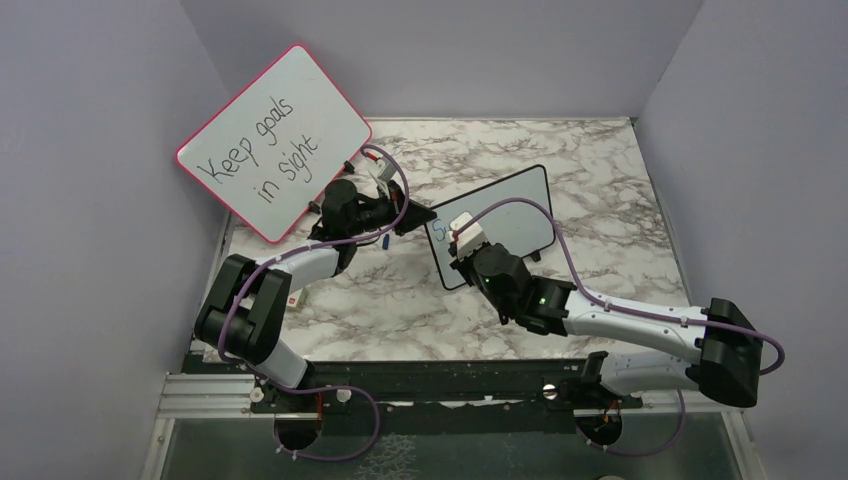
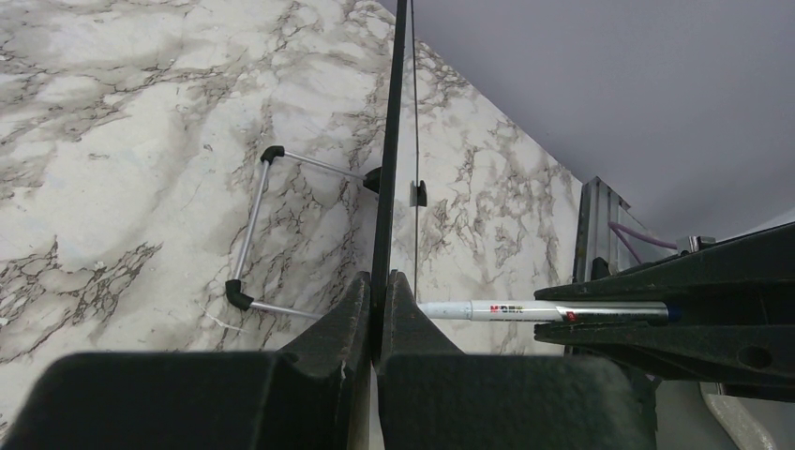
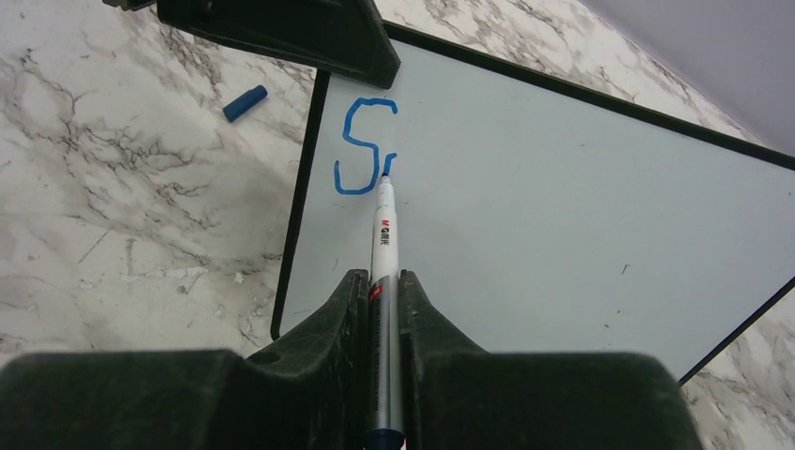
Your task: Write a sentence on the whiteboard
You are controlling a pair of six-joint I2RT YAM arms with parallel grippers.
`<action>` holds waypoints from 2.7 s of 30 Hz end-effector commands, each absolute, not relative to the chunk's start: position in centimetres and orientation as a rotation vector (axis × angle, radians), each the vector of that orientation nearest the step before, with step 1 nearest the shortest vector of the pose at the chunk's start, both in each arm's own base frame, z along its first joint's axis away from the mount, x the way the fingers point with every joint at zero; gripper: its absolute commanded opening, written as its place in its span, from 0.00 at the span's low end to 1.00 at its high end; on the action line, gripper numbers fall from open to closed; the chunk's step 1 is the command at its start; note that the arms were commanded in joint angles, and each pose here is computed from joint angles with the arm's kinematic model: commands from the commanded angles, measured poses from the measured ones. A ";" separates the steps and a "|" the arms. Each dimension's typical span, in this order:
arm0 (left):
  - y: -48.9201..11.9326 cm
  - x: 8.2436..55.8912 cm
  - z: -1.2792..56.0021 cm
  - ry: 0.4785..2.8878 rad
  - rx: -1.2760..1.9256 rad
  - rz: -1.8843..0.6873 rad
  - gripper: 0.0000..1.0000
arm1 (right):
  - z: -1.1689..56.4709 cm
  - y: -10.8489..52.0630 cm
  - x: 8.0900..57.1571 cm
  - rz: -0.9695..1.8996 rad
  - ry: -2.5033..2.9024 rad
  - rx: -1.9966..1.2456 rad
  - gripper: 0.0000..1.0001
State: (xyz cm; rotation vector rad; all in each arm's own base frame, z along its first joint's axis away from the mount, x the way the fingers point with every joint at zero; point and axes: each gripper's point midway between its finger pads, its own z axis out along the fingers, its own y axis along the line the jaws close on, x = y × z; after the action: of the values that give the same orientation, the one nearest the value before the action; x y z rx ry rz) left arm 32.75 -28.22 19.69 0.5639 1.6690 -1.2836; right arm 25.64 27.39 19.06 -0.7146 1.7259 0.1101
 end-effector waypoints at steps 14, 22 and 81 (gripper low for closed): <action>-28.7 31.8 20.2 1.651 0.611 -1.312 0.00 | 17.3 27.2 24.7 0.126 1.809 -0.761 0.01; -28.7 31.7 20.3 1.650 0.614 -1.314 0.00 | 18.7 26.8 25.6 0.107 1.751 -0.688 0.01; -28.8 31.7 20.3 1.649 0.614 -1.316 0.00 | 18.4 26.0 25.4 0.097 1.774 -0.688 0.01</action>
State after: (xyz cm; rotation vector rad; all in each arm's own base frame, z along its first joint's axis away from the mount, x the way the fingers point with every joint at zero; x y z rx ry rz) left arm 32.73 -28.23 19.71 0.5642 1.6685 -1.2845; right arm 25.36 26.01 18.09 -0.6969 1.7738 0.0823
